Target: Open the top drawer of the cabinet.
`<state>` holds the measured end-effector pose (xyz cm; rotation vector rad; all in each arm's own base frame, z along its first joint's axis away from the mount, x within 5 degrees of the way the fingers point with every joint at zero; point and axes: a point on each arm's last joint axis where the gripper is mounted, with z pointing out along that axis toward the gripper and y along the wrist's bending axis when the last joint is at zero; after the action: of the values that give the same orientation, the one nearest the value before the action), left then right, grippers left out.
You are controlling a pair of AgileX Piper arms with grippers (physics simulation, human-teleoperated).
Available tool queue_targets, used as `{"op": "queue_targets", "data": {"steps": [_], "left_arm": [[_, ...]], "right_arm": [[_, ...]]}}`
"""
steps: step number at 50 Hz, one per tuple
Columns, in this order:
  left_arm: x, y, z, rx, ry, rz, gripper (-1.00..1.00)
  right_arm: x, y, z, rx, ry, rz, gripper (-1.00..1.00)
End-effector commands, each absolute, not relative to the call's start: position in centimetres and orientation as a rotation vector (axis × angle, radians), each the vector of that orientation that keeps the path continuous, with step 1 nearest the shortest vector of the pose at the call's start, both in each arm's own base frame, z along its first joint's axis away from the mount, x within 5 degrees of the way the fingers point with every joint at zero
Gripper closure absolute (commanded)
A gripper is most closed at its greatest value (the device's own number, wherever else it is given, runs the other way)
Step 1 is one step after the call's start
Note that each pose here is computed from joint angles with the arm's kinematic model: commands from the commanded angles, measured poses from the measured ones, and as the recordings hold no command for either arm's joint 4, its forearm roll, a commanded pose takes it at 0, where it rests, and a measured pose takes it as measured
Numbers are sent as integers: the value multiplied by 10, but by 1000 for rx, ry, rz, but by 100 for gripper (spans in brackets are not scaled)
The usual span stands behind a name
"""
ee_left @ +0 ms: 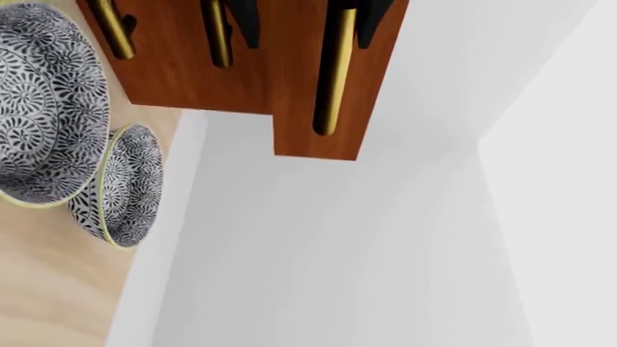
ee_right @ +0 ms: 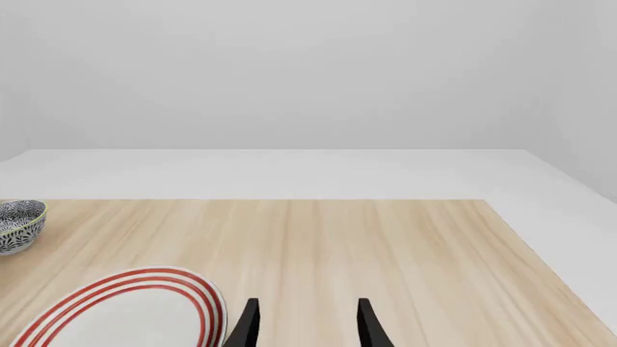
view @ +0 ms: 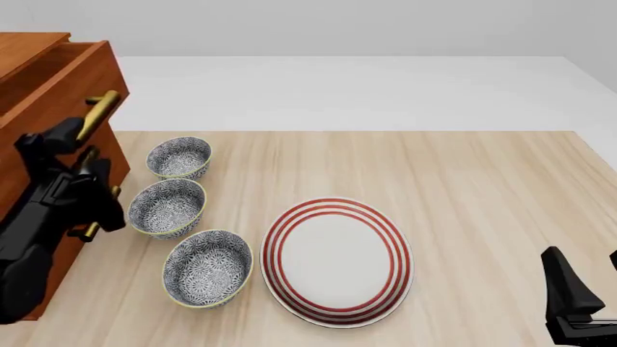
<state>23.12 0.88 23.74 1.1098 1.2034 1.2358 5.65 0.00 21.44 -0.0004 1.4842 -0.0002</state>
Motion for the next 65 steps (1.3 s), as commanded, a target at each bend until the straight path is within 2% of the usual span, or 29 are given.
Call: {"op": "queue_targets", "data": {"steps": [1,14,23,40,47,49,52,56,59,65], "left_arm": [[213,7,236,1140,1226,1222,-100],[165,7,242,1122,1222,1233,-100],[145,0,258,1092,1196,1177,-100],[114,-9,328,943,1176,971,-100],[104,-8,373,804,1199,851,-100],[104,-7,391,735,1232,784,-100],[107,-6,390,739,1236,793,-100],[117,-1,420,619,1316,713,-100],[111,-2,441,546,1329,618,-100],[105,-3,449,486,1413,490,-100]], "right_arm": [[57,0,214,0,1484,0,-100],[57,0,214,-1,1484,0,-100],[57,0,214,0,1484,0,-100],[57,0,214,-1,1484,0,-100],[57,0,214,0,1484,0,-100],[57,0,214,-1,1484,0,-100],[57,0,214,-1,1484,0,-100],[57,0,214,0,1484,0,-100],[57,0,214,0,1484,0,-100],[57,0,214,0,1484,0,-100]]}}
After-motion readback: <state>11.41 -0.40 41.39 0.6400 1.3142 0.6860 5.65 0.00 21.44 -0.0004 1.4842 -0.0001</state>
